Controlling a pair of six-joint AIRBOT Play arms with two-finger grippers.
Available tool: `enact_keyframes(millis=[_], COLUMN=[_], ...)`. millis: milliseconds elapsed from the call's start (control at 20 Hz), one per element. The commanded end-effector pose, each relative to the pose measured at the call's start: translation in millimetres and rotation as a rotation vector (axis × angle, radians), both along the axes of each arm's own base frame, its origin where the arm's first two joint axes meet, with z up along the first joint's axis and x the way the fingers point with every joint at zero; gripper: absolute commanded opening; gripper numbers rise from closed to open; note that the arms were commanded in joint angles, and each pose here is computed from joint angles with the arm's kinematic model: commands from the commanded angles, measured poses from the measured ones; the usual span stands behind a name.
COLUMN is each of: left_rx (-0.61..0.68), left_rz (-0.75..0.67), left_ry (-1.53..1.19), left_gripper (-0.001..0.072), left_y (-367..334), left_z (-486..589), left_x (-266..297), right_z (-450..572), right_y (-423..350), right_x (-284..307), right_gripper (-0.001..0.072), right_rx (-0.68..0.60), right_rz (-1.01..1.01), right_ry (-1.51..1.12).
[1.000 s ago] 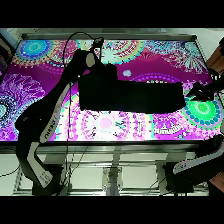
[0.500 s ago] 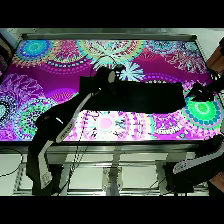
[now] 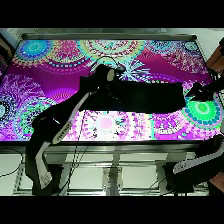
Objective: Fold the clothes and pants, and hang the long-sleeved shirts on hangers.
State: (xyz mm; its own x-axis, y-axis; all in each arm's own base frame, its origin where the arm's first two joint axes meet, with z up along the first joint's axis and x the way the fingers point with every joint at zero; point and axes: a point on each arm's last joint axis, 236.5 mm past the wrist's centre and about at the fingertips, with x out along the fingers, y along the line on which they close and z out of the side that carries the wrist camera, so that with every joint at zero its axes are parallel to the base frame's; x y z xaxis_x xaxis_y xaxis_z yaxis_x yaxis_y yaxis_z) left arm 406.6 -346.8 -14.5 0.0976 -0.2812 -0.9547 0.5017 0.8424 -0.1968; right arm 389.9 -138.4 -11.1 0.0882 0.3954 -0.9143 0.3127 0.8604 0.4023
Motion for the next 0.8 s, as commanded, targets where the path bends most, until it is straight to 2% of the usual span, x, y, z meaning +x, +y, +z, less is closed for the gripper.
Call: enact_keyframes(millis=[0, 200, 500, 650, 750], left_rx=[-0.073, -0.197, -0.073, -0.087, -0.143], left_rz=[0.035, 0.119, 0.216, 0.311, 0.407], left_ry=[-0.111, -0.293, -0.187, -0.216, -0.240], left_gripper=[0.0655, 0.0656, 0.0656, 0.0655, 0.0656], left_y=[8, -3, 59, 106, 139], left_z=[40, 80, 7, 10, 19], left_x=[25, 66, 61, 64, 67], right_z=[0, 0, 0, 0, 0], right_y=[1, 1, 1, 1, 1], right_x=[1, 1, -1, -1, -1], right_gripper=[0.0394, 0.0394, 0.0394, 0.0394, 0.0394], right_rx=[0.001, 0.002, 0.003, 0.003, 0.003], right_rz=[0.005, 0.005, 0.026, 0.031, 0.031], right_ry=[-0.006, -0.006, -0.008, -0.010, -0.010])
